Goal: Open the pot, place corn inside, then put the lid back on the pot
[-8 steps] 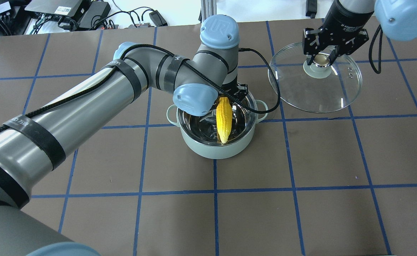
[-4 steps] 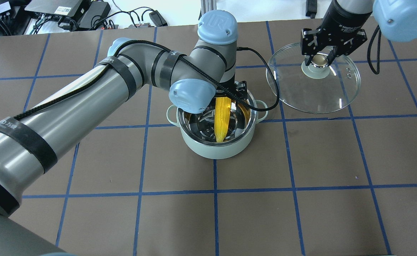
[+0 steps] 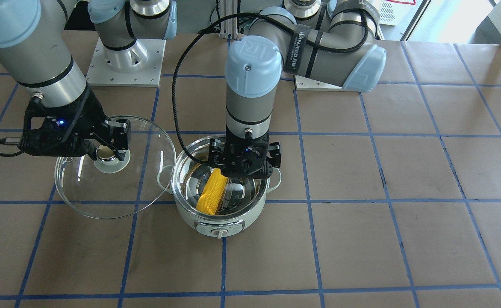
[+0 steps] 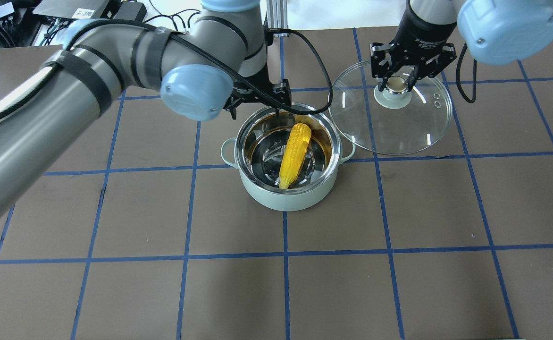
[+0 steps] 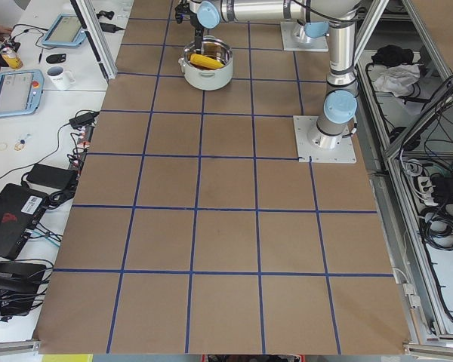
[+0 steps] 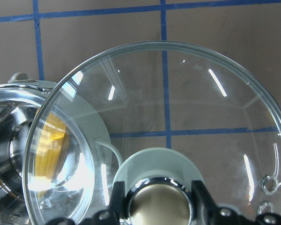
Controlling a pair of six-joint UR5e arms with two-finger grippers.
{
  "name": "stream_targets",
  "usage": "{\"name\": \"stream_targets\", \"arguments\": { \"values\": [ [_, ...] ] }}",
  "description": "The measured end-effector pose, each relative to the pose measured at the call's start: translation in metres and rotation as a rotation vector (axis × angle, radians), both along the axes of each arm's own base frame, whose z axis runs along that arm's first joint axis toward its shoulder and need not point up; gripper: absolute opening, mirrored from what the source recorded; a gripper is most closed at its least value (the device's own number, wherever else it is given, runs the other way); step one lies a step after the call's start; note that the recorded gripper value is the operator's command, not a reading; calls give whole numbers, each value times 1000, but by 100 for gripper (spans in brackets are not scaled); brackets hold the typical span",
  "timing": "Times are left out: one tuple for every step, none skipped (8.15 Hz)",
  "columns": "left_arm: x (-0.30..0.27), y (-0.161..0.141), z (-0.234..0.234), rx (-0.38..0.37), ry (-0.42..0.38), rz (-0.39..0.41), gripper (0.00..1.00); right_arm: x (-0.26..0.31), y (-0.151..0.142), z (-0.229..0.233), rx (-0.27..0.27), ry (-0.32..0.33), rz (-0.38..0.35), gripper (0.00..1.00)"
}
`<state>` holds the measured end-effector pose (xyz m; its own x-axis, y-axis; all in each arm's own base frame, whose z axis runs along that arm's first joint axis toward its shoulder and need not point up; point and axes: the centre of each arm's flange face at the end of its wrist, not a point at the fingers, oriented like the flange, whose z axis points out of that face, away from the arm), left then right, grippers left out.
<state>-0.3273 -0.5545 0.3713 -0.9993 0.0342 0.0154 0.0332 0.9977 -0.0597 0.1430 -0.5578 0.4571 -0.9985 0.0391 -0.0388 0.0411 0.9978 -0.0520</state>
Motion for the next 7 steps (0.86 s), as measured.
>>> {"name": "stream_targets", "arguments": {
  "values": [
    [34,-7,16,9,-3,32,100,16,2,-2,1,-3,-5,34],
    [66,-11,33,15,-5,62,100,33,4,-7,6,-5,-11,34],
    [98,-13,52,16,-7,72,100,57,6,-14,6,-8,-18,34],
    [128,-14,69,14,-10,87,100,88,7,-25,-6,-15,-29,34],
    [150,-11,83,11,-14,105,100,125,9,-37,-26,-25,-42,34],
    [164,-7,93,5,-16,119,100,153,13,-49,-37,-28,-45,33],
    [173,-5,97,4,-17,130,100,168,15,-58,-37,-28,-44,34]
  ]
}}
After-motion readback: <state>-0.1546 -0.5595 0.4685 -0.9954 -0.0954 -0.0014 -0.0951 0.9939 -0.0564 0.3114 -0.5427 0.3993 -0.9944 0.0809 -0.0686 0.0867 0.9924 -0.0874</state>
